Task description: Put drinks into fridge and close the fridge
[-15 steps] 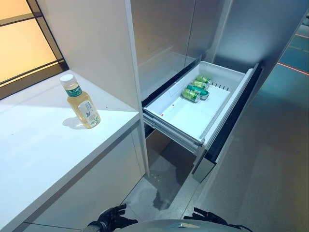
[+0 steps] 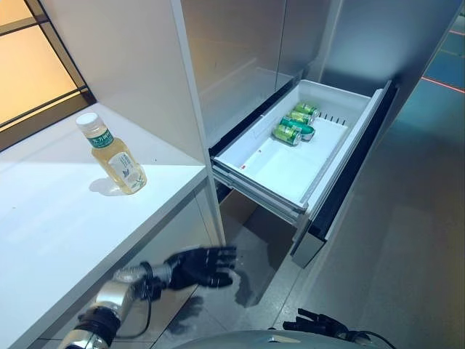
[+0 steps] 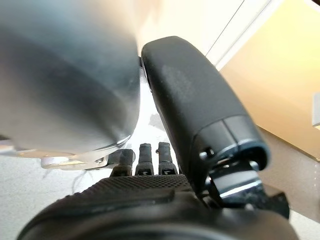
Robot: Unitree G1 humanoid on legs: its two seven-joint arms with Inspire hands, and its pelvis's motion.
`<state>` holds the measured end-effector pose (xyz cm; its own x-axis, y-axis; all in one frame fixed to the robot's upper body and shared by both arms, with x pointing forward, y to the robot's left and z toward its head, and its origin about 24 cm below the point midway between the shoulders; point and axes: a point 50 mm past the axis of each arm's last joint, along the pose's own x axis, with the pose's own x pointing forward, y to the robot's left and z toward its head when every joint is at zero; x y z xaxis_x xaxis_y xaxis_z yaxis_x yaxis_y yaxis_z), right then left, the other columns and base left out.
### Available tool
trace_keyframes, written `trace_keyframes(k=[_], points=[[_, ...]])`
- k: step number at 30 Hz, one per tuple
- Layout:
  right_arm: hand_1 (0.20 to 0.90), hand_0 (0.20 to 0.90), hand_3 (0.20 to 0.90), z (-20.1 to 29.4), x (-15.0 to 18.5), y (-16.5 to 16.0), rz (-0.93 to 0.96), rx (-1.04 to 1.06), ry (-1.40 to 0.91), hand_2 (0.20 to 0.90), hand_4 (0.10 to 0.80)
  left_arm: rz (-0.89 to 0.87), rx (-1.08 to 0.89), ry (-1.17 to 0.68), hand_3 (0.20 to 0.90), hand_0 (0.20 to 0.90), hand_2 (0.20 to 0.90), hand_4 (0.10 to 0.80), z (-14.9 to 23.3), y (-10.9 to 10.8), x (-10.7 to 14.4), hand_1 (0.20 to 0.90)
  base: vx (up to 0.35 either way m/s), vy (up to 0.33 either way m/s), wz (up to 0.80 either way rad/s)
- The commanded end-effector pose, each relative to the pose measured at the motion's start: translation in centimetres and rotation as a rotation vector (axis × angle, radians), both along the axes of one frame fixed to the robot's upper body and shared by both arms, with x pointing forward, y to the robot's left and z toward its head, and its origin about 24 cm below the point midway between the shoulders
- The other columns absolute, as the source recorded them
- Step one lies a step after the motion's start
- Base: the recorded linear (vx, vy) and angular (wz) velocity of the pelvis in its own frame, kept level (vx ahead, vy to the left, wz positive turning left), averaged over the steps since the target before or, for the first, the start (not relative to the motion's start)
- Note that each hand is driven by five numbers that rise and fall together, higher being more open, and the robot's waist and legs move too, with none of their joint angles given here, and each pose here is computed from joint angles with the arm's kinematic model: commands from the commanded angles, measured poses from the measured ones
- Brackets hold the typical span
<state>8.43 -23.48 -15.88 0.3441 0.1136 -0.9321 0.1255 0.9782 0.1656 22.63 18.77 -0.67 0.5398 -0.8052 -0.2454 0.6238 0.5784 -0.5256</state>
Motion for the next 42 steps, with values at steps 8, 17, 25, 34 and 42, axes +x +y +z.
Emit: trace_keyframes(k=[8,17,25,34,42], points=[[0.900,0.900,0.900,-0.5,-1.1,1.6,0.027,0.008,-0.023,0.900,0.800,0.646,-0.405,-0.960,0.900,0.900,0.900,0.800,17.1,3.8,4.1,0.900,0.052,-0.012,0.00],[0.900,0.900,0.900,-0.9,-2.2,2.7,0.040,0.021,0.005,0.900,0.800,1.108,-0.140,-1.290,0.900,0.900,0.900,0.800,21.4,5.7,3.4,0.900,0.022,-0.008,0.01],[0.900,0.900,0.900,-0.9,-2.1,3.0,0.051,0.022,0.008,0.900,0.800,1.293,0.096,-1.268,0.900,0.900,0.900,0.800,21.2,5.9,4.7,0.900,0.006,0.004,-0.02],[0.900,0.900,0.900,-0.9,-2.0,2.6,0.053,0.018,0.013,0.900,0.800,1.263,0.157,-1.247,0.900,0.900,0.900,0.800,20.5,6.6,5.5,0.900,0.000,0.000,0.00],[0.900,0.900,0.900,-0.8,-1.8,2.3,0.059,0.013,0.012,0.900,0.800,1.113,0.065,-1.462,0.900,0.900,0.900,0.800,23.1,4.7,4.2,0.900,0.000,0.000,0.00]])
